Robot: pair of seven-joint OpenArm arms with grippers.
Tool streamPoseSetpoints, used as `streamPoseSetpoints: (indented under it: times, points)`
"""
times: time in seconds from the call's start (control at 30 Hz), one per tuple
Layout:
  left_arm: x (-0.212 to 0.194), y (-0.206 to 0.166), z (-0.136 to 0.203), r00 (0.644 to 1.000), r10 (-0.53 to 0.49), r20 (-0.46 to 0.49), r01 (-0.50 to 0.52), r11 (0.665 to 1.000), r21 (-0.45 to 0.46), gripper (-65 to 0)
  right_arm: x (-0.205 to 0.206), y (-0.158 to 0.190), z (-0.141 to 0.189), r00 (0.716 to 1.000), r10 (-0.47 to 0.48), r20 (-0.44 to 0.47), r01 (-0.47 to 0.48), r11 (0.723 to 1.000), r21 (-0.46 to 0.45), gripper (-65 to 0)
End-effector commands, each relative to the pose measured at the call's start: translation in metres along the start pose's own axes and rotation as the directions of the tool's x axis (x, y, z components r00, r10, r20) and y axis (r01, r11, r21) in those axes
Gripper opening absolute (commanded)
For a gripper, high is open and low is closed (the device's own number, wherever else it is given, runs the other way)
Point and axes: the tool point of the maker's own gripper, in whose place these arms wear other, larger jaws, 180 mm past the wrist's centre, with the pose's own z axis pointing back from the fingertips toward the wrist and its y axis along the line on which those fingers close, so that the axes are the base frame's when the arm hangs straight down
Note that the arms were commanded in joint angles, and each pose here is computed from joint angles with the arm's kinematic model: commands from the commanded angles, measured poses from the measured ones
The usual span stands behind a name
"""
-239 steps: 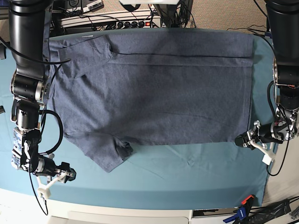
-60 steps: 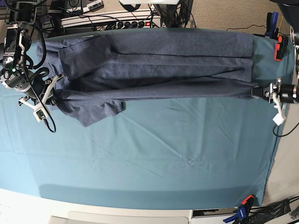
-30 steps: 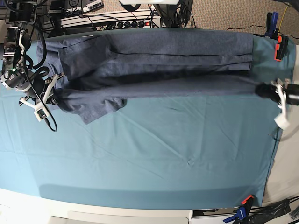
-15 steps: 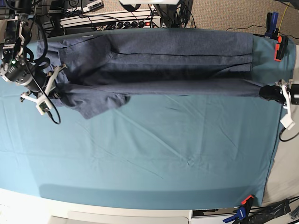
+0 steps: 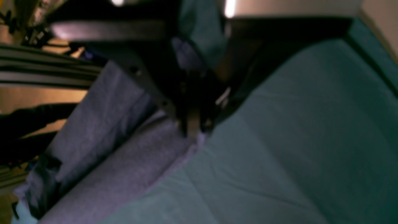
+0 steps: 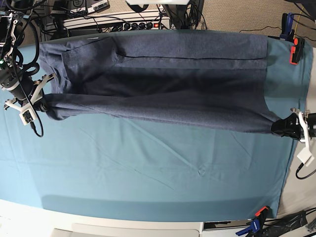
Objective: Fold the T-shirt properly
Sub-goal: 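Lay the hem over the folded shoulder edge with both grippers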
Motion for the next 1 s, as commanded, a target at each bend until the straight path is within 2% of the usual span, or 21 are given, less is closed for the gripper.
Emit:
streamPoseSetpoints:
  times: [0.0,0.3,0.67,0.97]
  points:
    - [0.018,0.004,0.015,0.999,-0.033,0.041,0.032,0.999,0.028,-65.0,0.01,-0.012,0.007,0.999,0.026,0.021,-0.025,0.999,-0.038,-65.0]
    - [0.013,0.004,0.015,0.999,-0.028,0.023,0.027,0.999,0.029,-65.0,0.009,-0.013,0.007,1.0,0.026,0.016,-0.025,0.999,-0.038,-65.0]
    - [0.032,0.007,0.026,0.997,-0.062,0.054,0.059,0.997,0.054,-65.0,0.02,-0.009,0.012,0.998,0.057,0.041,-0.055,0.998,-0.043,-65.0]
    - [-0.011,0.008,0.021,0.999,-0.001,-0.052,0.003,0.999,0.045,-65.0,0.005,0.008,0.016,0.997,0.083,-0.008,-0.083,0.997,-0.009,-65.0]
